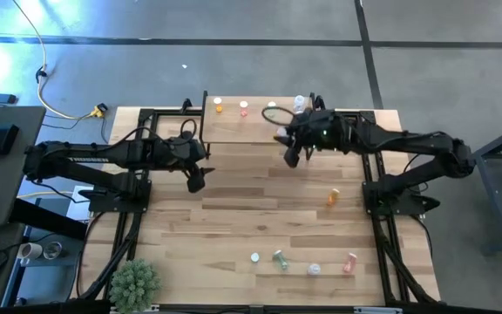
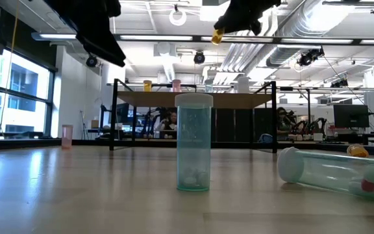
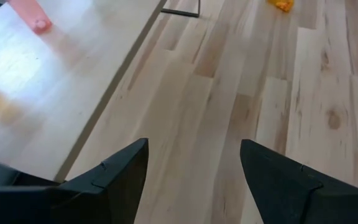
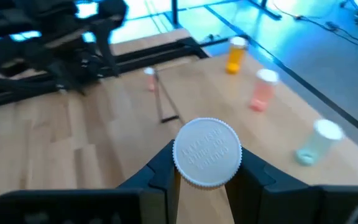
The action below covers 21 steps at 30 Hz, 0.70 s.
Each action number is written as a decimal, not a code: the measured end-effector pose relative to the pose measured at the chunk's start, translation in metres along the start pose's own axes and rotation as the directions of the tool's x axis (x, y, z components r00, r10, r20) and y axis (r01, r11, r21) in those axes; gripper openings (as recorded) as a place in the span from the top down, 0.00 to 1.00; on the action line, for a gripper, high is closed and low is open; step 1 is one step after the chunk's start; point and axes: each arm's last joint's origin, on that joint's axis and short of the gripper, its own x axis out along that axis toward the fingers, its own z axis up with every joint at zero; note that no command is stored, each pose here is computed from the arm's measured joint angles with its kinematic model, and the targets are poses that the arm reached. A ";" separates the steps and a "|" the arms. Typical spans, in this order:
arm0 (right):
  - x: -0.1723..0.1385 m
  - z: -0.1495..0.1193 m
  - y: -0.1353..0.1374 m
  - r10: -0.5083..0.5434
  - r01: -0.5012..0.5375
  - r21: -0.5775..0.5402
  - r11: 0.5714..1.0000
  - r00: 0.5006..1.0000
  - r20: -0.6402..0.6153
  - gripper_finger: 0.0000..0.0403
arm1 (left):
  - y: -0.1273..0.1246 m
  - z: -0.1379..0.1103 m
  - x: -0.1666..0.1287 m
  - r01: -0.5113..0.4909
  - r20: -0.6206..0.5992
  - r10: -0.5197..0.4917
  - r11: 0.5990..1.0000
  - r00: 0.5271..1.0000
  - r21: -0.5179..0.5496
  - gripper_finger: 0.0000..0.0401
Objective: Pick and place medicine bottles onto shelf by color
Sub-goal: Put the bottom orange pill bottle on the shelf aligned with the orange pill bottle
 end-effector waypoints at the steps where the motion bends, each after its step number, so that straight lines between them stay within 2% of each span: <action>1: -0.001 0.002 -0.005 -0.009 0.009 0.006 1.000 1.000 -0.006 0.78 | 0.001 0.000 0.000 -0.003 0.000 0.003 1.000 1.000 -0.003 0.39; 10: 0.004 0.022 -0.031 -0.001 0.001 0.011 1.000 1.000 0.013 0.78 | 0.010 0.001 0.002 -0.040 -0.004 0.040 0.999 0.999 -0.016 0.39; 21: 0.043 0.049 -0.036 -0.024 0.018 -0.053 0.998 0.994 -0.110 0.78 | 0.028 0.001 0.004 -0.108 -0.014 0.107 0.994 0.994 -0.036 0.39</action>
